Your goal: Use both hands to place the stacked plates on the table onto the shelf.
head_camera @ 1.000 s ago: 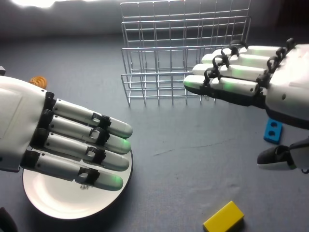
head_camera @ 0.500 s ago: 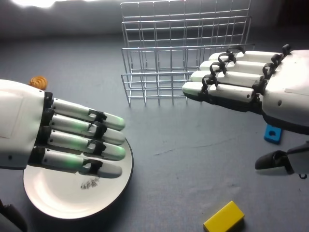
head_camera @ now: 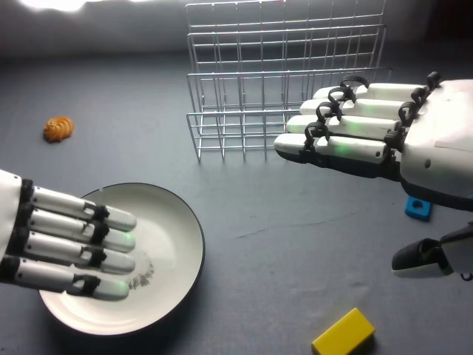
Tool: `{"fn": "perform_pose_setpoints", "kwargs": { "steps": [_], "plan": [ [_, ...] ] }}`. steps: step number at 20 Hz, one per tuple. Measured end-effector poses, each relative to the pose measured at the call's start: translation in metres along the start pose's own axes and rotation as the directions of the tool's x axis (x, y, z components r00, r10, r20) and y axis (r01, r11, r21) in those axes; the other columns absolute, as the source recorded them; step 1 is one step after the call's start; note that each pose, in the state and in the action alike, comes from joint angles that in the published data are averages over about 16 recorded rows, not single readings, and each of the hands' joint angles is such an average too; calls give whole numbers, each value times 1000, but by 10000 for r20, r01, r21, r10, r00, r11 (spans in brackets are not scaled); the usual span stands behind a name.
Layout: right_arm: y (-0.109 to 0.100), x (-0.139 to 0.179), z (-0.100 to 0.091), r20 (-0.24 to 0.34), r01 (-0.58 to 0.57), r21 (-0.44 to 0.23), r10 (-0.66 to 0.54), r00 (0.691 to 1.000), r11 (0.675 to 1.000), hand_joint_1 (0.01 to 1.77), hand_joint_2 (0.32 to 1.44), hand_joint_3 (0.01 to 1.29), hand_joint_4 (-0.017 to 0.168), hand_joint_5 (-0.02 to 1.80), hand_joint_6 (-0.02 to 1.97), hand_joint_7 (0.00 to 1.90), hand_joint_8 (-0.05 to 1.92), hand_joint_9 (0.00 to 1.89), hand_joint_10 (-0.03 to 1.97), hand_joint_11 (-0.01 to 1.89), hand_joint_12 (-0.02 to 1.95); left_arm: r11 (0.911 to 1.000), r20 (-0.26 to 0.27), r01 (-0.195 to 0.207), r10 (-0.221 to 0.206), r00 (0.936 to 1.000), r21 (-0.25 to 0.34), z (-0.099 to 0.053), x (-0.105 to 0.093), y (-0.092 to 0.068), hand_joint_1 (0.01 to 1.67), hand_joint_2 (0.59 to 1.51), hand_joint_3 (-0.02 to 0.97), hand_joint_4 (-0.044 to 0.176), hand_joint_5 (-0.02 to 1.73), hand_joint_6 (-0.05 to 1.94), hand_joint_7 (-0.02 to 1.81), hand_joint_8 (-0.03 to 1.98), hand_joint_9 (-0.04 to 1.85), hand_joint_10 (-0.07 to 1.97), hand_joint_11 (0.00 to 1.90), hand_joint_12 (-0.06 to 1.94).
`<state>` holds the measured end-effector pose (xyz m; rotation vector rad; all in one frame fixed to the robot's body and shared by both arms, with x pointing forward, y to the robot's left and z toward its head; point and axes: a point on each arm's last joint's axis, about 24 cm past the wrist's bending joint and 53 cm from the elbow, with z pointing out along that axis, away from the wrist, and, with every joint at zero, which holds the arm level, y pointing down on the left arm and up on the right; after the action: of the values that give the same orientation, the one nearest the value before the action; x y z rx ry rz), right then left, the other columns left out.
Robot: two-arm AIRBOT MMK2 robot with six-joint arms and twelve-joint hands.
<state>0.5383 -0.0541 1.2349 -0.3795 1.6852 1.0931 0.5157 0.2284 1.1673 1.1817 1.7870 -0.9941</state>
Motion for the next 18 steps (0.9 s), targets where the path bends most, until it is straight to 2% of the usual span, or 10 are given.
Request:
{"fn": "perform_pose_setpoints", "kwargs": {
  "steps": [10,18],
  "plan": [
    [1,1,1,-28,9,-35,-9,10000,10000,1021,914,18,-1,21,20,21,13,13,5,24,18,9945,-578,-58,-3,9983,-1046,-10,24,34,15,1093,13,2,17,11,19,-4,21,6,15,-12],
    [2,2,1,-49,59,-51,-59,10000,10000,1031,917,18,-1,21,20,21,13,13,5,24,70,9832,-1383,-149,-106,9903,-1819,-24,44,56,16,1085,13,2,21,12,18,-4,21,6,15,-13]
  ]
}}
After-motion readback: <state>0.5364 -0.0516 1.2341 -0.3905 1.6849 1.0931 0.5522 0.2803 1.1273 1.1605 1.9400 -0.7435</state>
